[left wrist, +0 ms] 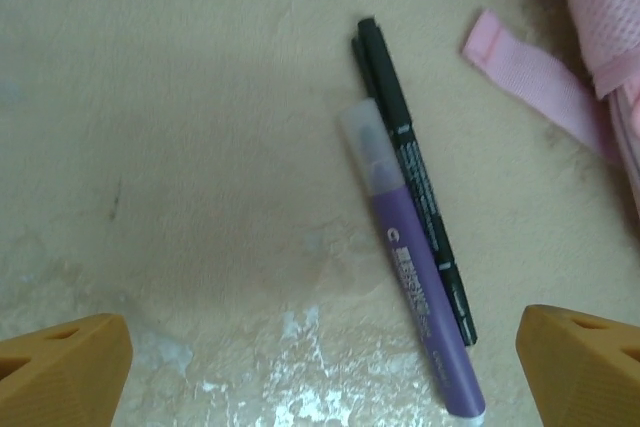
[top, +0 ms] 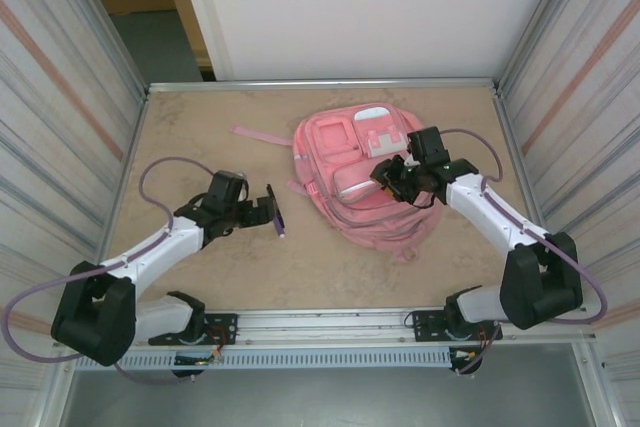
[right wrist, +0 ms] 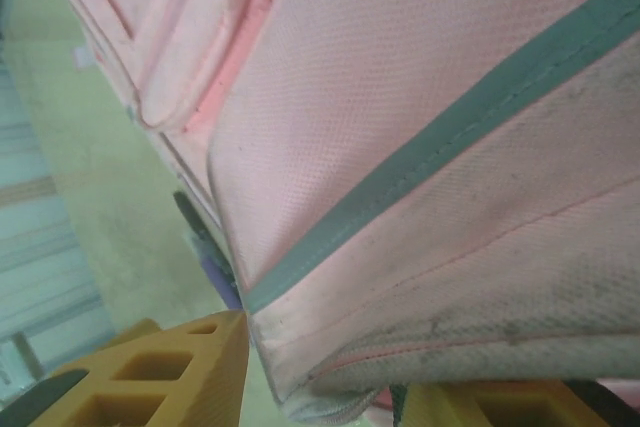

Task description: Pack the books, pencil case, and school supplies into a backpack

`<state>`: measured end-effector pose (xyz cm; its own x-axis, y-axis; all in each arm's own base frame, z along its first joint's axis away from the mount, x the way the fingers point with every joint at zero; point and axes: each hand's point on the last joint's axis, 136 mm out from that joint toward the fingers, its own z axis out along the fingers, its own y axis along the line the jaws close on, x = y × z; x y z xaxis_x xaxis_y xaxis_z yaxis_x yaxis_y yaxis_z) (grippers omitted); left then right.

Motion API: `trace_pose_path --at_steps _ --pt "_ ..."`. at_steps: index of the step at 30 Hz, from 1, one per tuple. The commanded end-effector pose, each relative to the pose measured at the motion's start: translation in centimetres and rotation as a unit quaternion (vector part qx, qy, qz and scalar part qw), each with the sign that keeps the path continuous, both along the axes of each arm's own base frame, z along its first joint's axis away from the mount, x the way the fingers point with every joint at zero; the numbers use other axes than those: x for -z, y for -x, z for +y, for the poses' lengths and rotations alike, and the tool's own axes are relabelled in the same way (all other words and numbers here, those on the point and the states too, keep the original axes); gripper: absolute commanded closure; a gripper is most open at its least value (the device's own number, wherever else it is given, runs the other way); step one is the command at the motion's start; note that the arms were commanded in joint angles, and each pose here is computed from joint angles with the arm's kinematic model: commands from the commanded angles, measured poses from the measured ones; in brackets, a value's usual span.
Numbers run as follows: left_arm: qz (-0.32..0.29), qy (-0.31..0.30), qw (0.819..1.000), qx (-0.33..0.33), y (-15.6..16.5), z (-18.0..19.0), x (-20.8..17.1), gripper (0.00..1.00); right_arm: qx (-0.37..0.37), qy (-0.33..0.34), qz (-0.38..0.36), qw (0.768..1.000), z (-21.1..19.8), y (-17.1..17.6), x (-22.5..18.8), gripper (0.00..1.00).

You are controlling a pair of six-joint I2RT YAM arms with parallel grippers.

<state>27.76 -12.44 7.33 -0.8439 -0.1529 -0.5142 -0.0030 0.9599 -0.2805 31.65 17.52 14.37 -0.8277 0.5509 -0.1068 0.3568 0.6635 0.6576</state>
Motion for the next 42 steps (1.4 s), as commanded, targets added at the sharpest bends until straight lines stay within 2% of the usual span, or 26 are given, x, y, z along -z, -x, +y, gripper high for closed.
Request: trace_pose_path --at_steps 1,4,7,9,12,19,22,29,32,35,39,42 --pt "0.005 0.045 0.999 0.017 0.2 -1.6 -0.8 0.01 0.033 -0.016 -0.031 0.999 0.4 -1.3 -0.6 0.6" --pt "0.001 0.053 0.998 0.019 0.6 -1.6 -0.4 0.02 0.067 -0.014 -0.011 0.998 0.0 -0.9 1.1 0.65" --pt "0.006 0.059 0.998 0.02 0.8 -1.7 -0.1 0.03 0.095 -0.031 -0.006 0.995 0.3 -0.5 1.7 0.79" --pt "0.008 0.057 0.998 0.024 1.0 -1.7 -0.1 0.03 0.105 -0.034 -0.02 0.994 0.6 -0.5 1.1 0.88" --pt "-0.002 0.048 0.999 0.018 0.9 -1.3 0.1 0.04 0.103 -0.059 -0.062 0.991 1.6 -1.4 -1.4 0.95" --pt "-0.007 0.053 0.999 0.008 0.6 -1.3 -0.6 0.04 0.072 -0.112 -0.184 0.974 4.9 -3.3 -9.4 0.96" --pt "0.001 0.06 0.998 0.001 0.8 -1.3 -0.4 0.04 0.073 -0.108 -0.206 0.97 5.3 -3.5 -10.1 0.96" --pt "0.004 0.069 0.998 0.009 1.4 -1.5 -0.3 0.05 0.072 -0.102 -0.177 0.976 5.2 -2.8 -6.9 0.96" --pt "0.002 0.076 0.997 0.025 1.3 -2.0 -0.7 0.09 0.073 -0.094 -0.171 0.978 4.9 -2.4 -6.3 0.96" --pt "0.007 0.086 0.996 0.026 1.1 -2.5 -0.4 0.17 0.065 -0.057 -0.152 0.985 4.3 -1.6 -5.3 0.94" --pt "0.068 0.058 0.996 -0.026 1.9 -1.8 1.7 0.24 0.061 0.027 -0.127 0.99 2.1 0.4 -2.3 0.87" --pt "0.088 0.042 0.995 -0.002 2.0 -3.1 2.9 0.28 0.06 0.061 -0.112 0.99 0.8 1.9 0.1 0.87"
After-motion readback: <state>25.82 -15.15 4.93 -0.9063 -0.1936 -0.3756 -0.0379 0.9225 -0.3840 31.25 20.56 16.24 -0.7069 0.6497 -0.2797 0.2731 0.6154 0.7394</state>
